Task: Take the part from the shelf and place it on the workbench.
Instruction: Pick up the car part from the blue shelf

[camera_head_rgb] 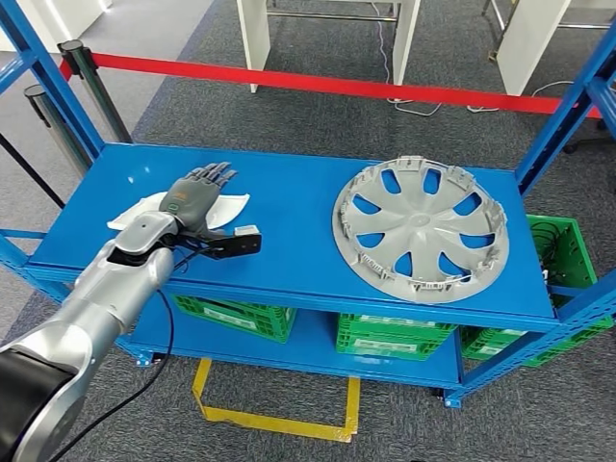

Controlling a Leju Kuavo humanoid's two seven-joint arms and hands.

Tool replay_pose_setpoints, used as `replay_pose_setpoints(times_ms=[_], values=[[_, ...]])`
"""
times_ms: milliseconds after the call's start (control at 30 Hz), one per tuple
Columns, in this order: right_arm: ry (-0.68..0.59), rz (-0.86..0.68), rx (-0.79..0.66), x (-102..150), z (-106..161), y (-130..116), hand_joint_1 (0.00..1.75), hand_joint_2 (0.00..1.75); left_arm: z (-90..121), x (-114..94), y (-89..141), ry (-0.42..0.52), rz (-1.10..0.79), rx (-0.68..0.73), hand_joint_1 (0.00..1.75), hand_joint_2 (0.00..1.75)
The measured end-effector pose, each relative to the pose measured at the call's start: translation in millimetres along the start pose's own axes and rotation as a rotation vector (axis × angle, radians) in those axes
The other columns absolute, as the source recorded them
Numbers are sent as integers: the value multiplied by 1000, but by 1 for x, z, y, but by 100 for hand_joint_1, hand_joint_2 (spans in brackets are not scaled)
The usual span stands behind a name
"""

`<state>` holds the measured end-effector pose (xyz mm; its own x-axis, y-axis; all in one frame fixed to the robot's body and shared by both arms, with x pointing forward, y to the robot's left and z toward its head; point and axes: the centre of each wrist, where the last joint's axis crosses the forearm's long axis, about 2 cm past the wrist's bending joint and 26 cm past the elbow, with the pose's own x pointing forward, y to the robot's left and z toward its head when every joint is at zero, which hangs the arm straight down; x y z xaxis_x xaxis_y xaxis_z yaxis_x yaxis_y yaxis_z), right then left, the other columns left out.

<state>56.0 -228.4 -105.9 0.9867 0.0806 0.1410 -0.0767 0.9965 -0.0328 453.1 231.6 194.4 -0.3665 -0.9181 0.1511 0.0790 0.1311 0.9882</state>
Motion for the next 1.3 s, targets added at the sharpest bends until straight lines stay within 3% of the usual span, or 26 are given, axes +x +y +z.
replay_pose_setpoints(times_ms=[267, 500, 700, 1300], values=[[13, 4, 4, 0, 0, 0, 0, 0, 4, -15, 0, 54, 75, -31, 0, 175], [-3, -3, -17, 1, 0, -1, 0, 0, 11, -35, -4, 154, 100, -16, 0, 175], [-5, -6, -20, 1, 0, -1, 0, 0, 13, -43, -4, 209, 27, -52, 0, 175], [-2, -4, -21, 0, 0, -1, 0, 0, 19, -54, -10, 257, -61, -95, 0, 175]])
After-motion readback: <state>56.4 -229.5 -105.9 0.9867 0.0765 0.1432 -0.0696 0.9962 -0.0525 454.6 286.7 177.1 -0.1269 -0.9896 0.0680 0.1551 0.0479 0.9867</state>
